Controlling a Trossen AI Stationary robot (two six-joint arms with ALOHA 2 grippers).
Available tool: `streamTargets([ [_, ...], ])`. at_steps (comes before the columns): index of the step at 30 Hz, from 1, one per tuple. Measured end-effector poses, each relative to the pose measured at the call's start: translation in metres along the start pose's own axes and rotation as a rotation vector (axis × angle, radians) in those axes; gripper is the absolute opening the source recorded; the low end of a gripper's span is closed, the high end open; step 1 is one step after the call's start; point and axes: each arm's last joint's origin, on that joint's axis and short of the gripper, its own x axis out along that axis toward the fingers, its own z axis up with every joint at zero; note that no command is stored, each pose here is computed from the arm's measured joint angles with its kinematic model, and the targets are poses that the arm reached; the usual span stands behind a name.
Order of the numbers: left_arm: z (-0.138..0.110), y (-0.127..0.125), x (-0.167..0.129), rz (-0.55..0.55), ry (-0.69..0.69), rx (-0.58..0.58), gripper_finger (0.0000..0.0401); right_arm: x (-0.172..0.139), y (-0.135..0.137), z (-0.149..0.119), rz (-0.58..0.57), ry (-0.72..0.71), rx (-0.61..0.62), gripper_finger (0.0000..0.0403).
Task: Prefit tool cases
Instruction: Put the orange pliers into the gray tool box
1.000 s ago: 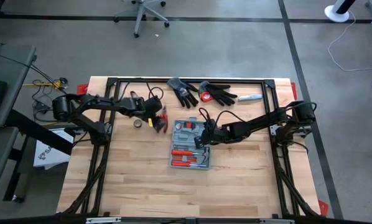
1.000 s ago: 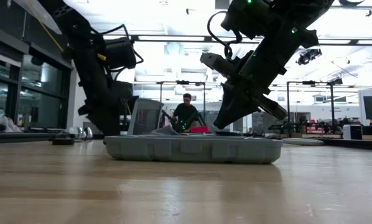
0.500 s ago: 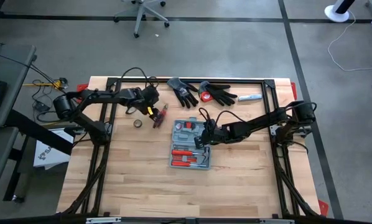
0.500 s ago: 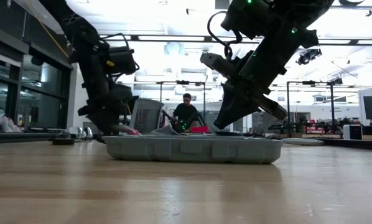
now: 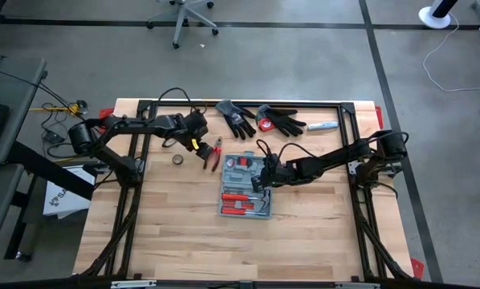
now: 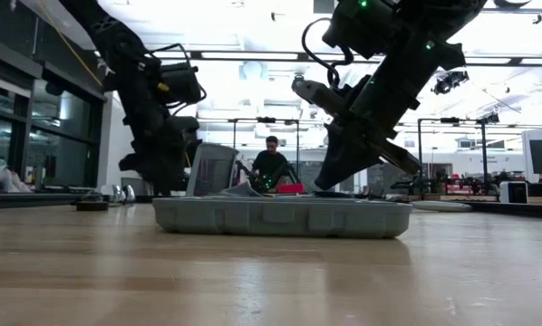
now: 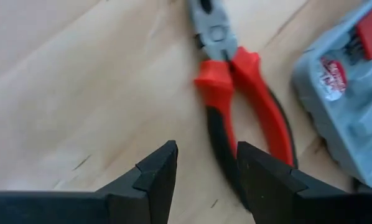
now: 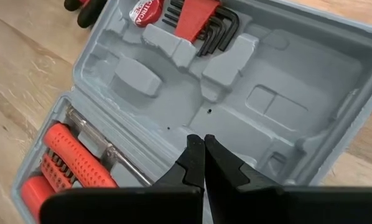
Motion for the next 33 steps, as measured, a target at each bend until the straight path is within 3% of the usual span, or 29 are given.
streamTargets([
  [5, -0.002, -0.016, 0.002, -0.002, -0.046, 0.043, 0.0158, 0.0, -0.002, -0.001, -0.02, 0.009, -0.006, 0.0],
  [11, -0.011, -0.026, 0.015, 0.115, -0.034, 0.123, 0.0158, 0.0, -0.003, -0.001, -0.025, 0.012, -0.008, 0.0],
  [18, -0.016, -0.024, 0.044, 0.168, 0.07, 0.138, 0.0158, 0.0, -0.003, -0.001, -0.026, 0.011, -0.006, 0.0],
  [24, -0.017, -0.021, 0.045, 0.194, 0.081, 0.214, 0.0156, 0.0, -0.003, -0.001, -0.029, 0.01, -0.002, 0.0],
  [27, -0.016, -0.018, 0.044, 0.201, 0.094, 0.264, 0.0133, 0.0, -0.003, -0.001, -0.031, 0.004, -0.001, 0.0],
  [31, -0.015, -0.015, 0.043, 0.171, 0.116, 0.328, 0.0039, 0.001, -0.004, 0.001, -0.033, -0.001, 0.007, 0.0],
  [33, -0.014, -0.013, 0.041, 0.15, 0.121, 0.326, 0.0035, 0.001, -0.004, 0.003, -0.032, -0.006, 0.014, 0.0],
])
